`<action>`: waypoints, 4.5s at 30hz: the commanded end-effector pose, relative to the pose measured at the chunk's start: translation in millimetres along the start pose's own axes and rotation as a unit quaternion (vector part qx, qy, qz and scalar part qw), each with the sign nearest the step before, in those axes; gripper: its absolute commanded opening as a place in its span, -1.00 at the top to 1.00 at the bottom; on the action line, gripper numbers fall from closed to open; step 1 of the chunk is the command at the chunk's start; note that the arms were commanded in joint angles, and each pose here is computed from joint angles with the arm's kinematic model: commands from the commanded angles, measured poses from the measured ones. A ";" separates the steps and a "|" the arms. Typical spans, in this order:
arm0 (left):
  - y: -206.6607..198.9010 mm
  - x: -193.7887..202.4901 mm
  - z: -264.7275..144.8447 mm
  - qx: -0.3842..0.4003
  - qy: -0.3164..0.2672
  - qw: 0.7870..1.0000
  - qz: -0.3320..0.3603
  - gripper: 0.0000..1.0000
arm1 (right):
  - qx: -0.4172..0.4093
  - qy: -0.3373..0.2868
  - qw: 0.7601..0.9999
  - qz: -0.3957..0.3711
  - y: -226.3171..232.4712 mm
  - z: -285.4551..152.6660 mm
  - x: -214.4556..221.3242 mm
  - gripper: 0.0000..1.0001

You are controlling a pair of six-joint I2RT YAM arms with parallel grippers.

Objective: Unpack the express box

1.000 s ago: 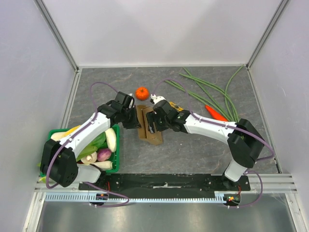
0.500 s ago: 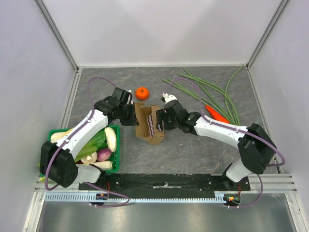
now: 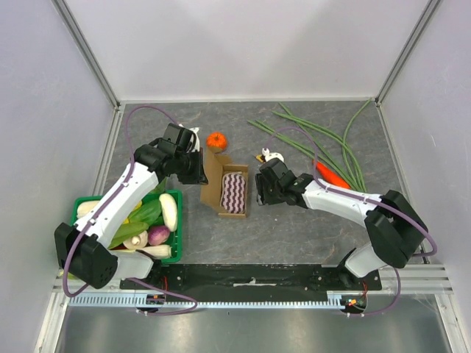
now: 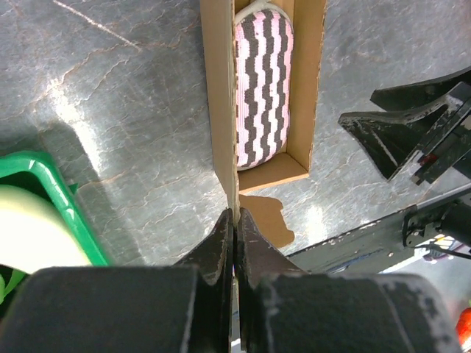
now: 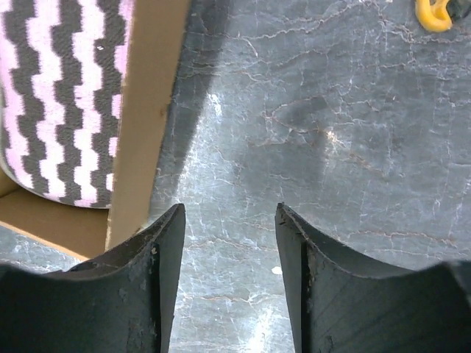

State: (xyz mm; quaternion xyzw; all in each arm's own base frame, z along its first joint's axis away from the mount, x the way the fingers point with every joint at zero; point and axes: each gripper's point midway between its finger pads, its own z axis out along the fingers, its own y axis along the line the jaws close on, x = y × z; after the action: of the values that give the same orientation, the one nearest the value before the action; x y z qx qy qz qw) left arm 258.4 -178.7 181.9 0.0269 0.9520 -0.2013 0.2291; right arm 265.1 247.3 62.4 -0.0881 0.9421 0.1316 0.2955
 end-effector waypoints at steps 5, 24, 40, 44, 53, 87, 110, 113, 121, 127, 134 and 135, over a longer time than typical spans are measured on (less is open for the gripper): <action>-1.9 -6.4 -23.5 -0.002 -0.006 0.999 0.037 0.89 | -0.033 -0.084 0.996 0.000 24.8 -45.9 -65.8 -0.34; 12.4 7.7 -10.5 -0.013 0.012 1.000 0.016 0.55 | -0.160 -0.094 0.975 -0.123 95.9 -19.8 -83.3 -0.49; 35.5 18.7 -6.7 -0.039 0.015 0.999 -0.016 0.53 | -0.180 -0.049 0.975 -0.123 117.3 30.3 -71.6 -0.20; 34.4 20.2 -4.8 -0.029 0.018 0.999 -0.018 0.61 | -0.167 -0.039 0.978 -0.118 116.0 42.8 -65.6 -0.17; 33.9 19.5 -2.0 -0.020 0.020 0.999 -0.021 0.74 | -0.141 -0.011 0.981 -0.130 108.1 66.4 -51.6 -0.40; 34.9 10.5 5.3 -0.013 0.016 1.000 -0.021 0.97 | -0.140 0.010 0.983 -0.122 109.7 60.4 -43.4 1.00; 21.9 20.1 -0.7 0.011 -0.033 0.979 -0.203 0.97 | -0.013 -0.014 0.998 -0.051 87.9 36.9 -54.9 0.24; 22.9 21.3 0.6 0.008 -0.036 0.975 -0.220 0.97 | -0.006 -0.009 0.998 -0.057 91.1 40.5 -49.4 0.19; 24.9 17.0 -0.8 0.004 -0.059 0.971 -0.232 0.96 | 0.063 -0.002 0.995 -0.075 84.6 37.4 -42.1 -0.17; 25.6 23.6 4.9 0.005 -0.047 0.975 -0.219 0.96 | 0.069 0.028 0.995 -0.068 82.5 46.4 -19.5 -0.32; 31.0 32.4 7.3 -0.001 -0.040 0.978 -0.203 0.96 | 0.072 0.051 0.994 -0.061 82.5 65.1 -1.7 -0.33; 31.3 33.2 7.9 -0.001 -0.039 0.979 -0.202 0.96 | 0.074 0.053 0.994 -0.059 82.1 68.9 0.5 -0.33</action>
State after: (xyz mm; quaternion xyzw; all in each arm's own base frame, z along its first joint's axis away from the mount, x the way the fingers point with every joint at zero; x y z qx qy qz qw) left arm 234.2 -154.6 144.8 -0.1853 0.9317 -0.2387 0.2017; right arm 282.1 346.4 37.5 -0.1429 0.9508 0.0517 0.2700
